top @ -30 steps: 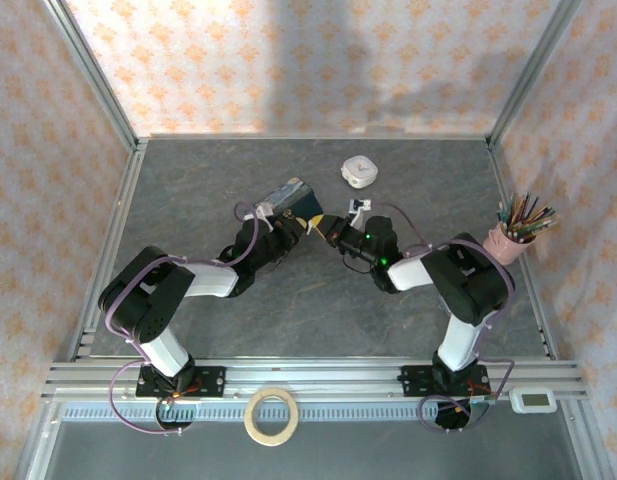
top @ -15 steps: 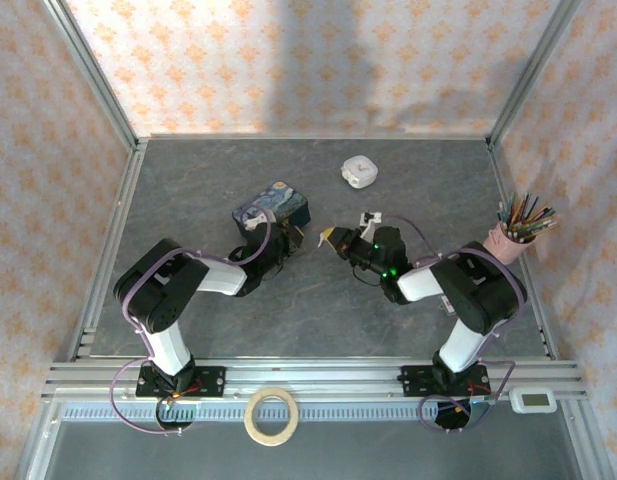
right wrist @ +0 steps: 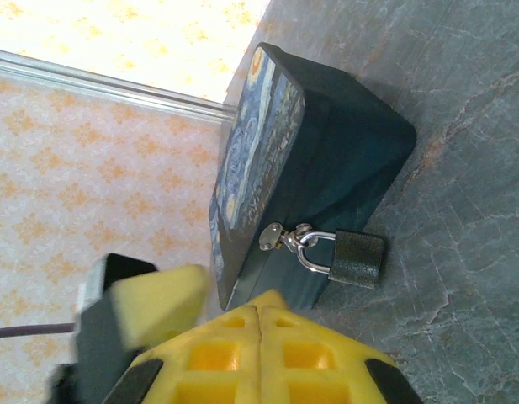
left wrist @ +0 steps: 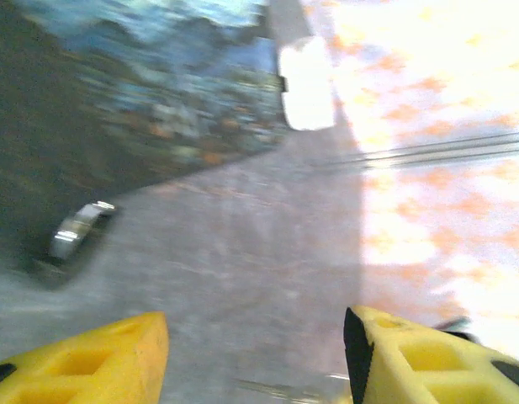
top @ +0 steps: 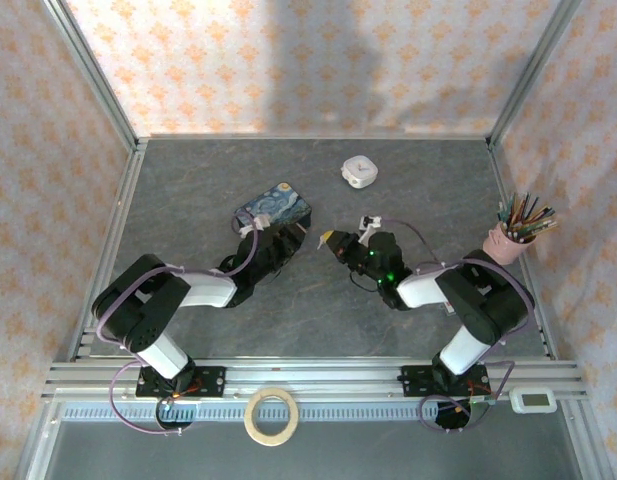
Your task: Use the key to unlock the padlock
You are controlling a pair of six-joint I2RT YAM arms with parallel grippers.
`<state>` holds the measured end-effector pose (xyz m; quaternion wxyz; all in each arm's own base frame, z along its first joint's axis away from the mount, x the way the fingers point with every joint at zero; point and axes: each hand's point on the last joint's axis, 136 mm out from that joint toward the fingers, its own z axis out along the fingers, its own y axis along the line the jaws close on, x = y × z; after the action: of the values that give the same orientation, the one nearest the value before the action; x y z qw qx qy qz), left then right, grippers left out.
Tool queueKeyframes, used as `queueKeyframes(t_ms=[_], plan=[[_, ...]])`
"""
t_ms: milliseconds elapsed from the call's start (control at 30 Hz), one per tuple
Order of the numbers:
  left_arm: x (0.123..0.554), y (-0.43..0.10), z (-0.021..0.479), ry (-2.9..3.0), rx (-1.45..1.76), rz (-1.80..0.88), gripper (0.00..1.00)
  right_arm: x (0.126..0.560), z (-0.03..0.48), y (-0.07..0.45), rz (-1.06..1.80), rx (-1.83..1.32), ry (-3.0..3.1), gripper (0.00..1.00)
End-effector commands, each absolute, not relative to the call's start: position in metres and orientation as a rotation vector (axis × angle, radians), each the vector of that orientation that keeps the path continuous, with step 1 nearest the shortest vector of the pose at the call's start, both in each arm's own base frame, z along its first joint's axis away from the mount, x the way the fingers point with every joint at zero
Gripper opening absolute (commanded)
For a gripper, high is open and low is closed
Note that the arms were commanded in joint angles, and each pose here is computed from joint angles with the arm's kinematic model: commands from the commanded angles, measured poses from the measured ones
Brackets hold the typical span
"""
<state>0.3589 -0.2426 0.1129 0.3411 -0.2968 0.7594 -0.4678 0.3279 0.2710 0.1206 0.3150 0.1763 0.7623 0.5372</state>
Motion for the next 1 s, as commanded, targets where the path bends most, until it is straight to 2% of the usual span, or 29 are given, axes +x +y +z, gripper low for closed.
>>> queueKeyframes(t_ms=[0, 300, 767, 967], plan=[[0.357, -0.263, 0.153, 1.850, -0.797, -1.431, 0.55, 0.339, 0.137, 0.265, 1.389, 0.540, 1.911, 0.00], [0.358, -0.289, 0.144, 1.880, -0.771, -1.479, 0.53, 0.340, 0.152, 0.265, 1.466, 0.613, 1.825, 0.00], [0.358, -0.300, 0.154, 1.851, -0.754, -1.555, 0.27, 0.342, 0.148, 0.271, 1.505, 0.635, 1.819, 0.00], [0.354, -0.304, 0.152, 1.859, -0.761, -1.583, 0.28, 0.343, 0.150, 0.270, 1.507, 0.648, 1.805, 0.00]])
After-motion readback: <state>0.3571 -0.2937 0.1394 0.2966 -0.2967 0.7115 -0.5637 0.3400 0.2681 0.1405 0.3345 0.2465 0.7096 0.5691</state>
